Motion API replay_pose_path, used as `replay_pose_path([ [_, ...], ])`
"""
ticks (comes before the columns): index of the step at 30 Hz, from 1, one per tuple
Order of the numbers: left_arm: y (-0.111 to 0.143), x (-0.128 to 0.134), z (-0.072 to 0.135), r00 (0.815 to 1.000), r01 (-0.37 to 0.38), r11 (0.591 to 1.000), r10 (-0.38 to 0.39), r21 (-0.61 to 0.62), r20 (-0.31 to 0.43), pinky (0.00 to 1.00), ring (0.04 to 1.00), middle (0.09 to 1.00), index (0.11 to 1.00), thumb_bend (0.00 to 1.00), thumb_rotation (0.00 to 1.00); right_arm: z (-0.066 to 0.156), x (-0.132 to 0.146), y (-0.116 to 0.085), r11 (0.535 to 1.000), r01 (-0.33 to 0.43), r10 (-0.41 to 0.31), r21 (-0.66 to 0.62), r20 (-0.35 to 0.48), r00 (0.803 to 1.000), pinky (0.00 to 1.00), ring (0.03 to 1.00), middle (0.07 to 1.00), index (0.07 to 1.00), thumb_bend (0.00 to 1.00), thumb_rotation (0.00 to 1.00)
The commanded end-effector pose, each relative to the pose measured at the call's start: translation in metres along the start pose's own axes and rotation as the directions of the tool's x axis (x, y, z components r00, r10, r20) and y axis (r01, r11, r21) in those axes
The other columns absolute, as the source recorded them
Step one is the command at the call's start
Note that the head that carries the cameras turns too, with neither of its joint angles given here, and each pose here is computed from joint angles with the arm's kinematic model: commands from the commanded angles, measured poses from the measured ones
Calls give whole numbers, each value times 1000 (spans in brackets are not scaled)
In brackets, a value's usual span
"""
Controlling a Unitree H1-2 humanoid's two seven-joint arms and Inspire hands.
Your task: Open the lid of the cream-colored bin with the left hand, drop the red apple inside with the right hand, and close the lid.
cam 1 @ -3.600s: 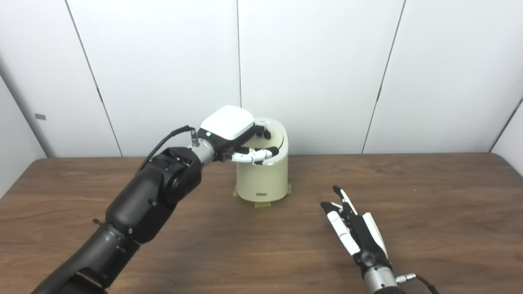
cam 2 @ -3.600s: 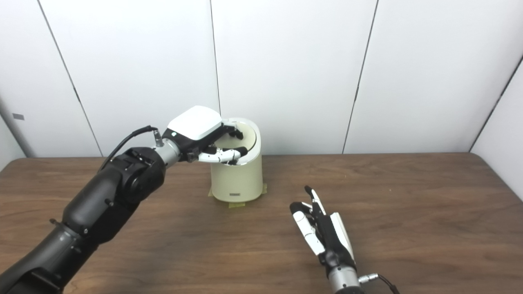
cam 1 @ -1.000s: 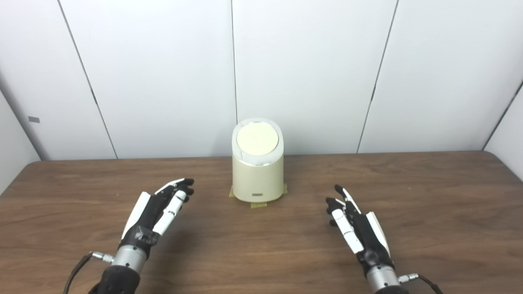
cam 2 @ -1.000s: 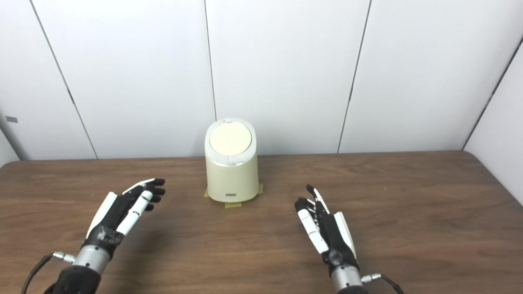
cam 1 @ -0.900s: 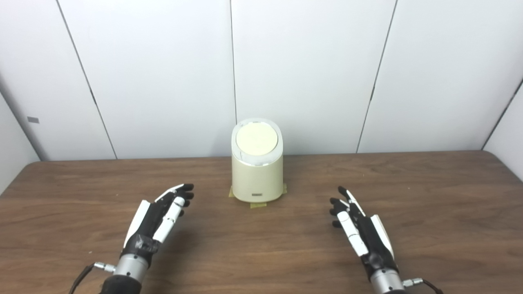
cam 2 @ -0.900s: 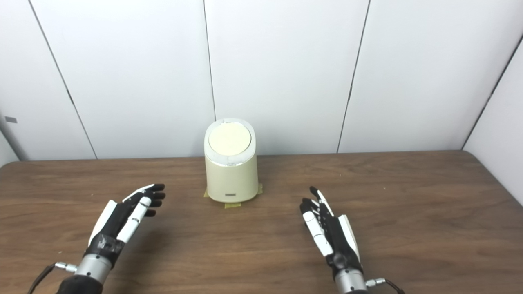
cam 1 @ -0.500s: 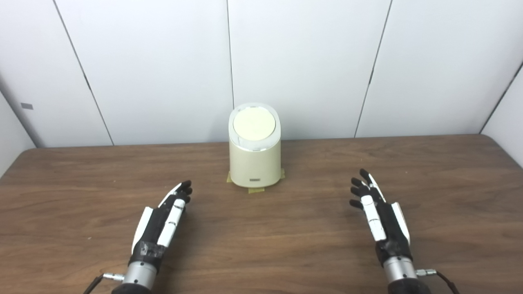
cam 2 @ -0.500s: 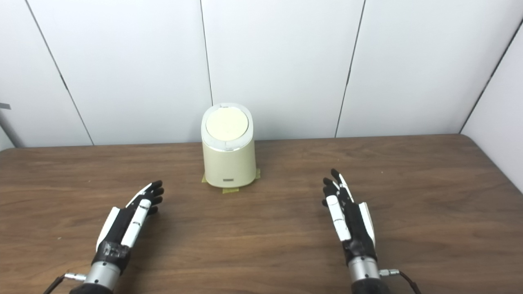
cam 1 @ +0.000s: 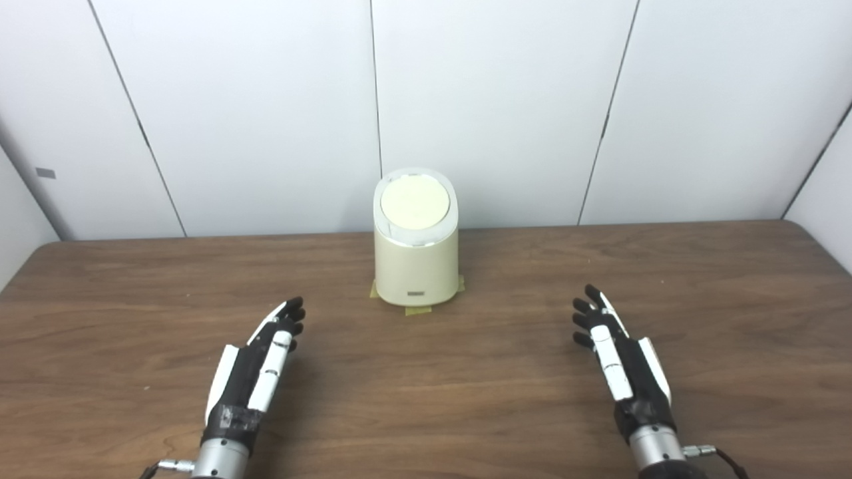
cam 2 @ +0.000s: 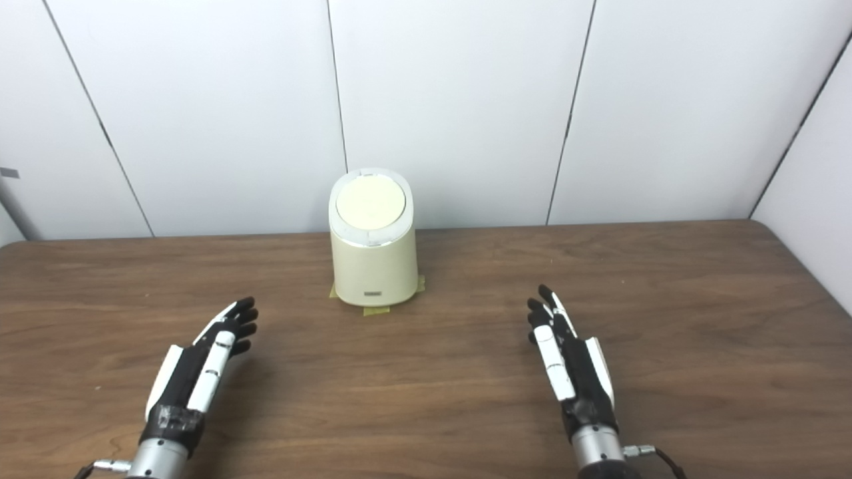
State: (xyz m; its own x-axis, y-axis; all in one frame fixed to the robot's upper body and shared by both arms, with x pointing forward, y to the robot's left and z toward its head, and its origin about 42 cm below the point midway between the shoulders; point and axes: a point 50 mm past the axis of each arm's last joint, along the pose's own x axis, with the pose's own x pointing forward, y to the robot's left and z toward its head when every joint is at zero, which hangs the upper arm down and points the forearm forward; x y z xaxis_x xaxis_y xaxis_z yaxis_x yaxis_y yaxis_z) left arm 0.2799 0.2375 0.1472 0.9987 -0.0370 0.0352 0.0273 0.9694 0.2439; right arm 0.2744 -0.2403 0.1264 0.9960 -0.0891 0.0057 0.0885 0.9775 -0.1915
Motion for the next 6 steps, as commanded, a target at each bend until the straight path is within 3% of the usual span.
replay_pose_path([
  [1,0,7,18,997,-11,1000,11,4,80,882,882,885,902,351,1000,16,6,-3,1000,-2,0,19,67,998,848,895,904,957,484,1000],
  [6,0,10,22,996,-4,1000,5,-8,84,882,881,884,903,366,991,23,10,-1,996,-24,19,83,57,998,875,900,903,959,464,999],
])
